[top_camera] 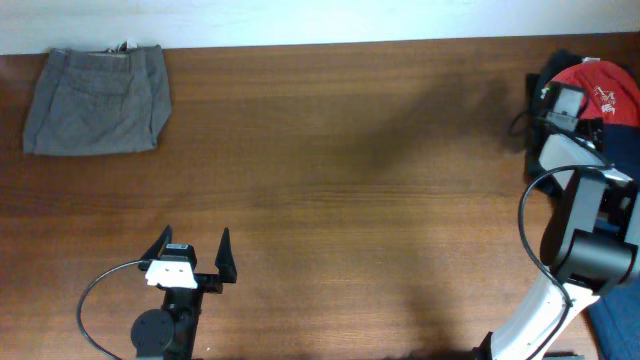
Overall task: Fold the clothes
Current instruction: 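Lower the right gripper onto the navy trouser hem and close it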
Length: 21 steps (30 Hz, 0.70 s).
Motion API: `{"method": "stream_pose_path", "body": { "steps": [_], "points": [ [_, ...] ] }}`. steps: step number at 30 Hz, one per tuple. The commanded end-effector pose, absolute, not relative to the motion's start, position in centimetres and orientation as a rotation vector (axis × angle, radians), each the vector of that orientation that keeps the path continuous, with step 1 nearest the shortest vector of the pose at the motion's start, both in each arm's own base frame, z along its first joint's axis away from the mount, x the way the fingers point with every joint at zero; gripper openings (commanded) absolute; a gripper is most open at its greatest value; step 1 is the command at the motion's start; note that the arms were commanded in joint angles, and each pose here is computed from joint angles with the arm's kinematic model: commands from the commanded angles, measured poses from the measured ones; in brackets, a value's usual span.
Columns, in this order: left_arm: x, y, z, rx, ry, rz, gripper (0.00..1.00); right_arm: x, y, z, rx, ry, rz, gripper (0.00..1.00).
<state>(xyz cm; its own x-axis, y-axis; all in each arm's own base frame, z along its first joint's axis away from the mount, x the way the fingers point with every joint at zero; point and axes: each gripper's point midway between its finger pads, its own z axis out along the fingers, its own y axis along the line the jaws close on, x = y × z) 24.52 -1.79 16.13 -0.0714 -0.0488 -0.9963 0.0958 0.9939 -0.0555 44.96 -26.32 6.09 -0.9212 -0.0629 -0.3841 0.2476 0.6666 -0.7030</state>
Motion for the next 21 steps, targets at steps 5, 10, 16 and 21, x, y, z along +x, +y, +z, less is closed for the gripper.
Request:
{"method": "stream_pose_path", "body": {
  "steps": [5, 10, 16, 21],
  "points": [
    [24.5, -1.7, 15.9, 0.029, 1.641, -0.116, 0.99, 44.7, -27.2, 7.1, 0.203, 2.472, -1.234, 0.91],
    [24.5, -1.7, 15.9, 0.030, 1.641, -0.116, 0.99, 44.3, -27.9, 6.4, 0.205, 2.500, -1.175, 0.92],
    [24.5, -1.7, 15.9, 0.030, 1.641, -0.116, 0.99, 44.6, -27.0, 5.4, 0.158, 2.538, -1.090, 0.93],
    [24.5, -1.7, 15.9, 0.030, 1.641, -0.116, 0.99, 44.3, -27.0, 4.6, 0.152, 2.564, -1.094, 0.95]
  ]
}}
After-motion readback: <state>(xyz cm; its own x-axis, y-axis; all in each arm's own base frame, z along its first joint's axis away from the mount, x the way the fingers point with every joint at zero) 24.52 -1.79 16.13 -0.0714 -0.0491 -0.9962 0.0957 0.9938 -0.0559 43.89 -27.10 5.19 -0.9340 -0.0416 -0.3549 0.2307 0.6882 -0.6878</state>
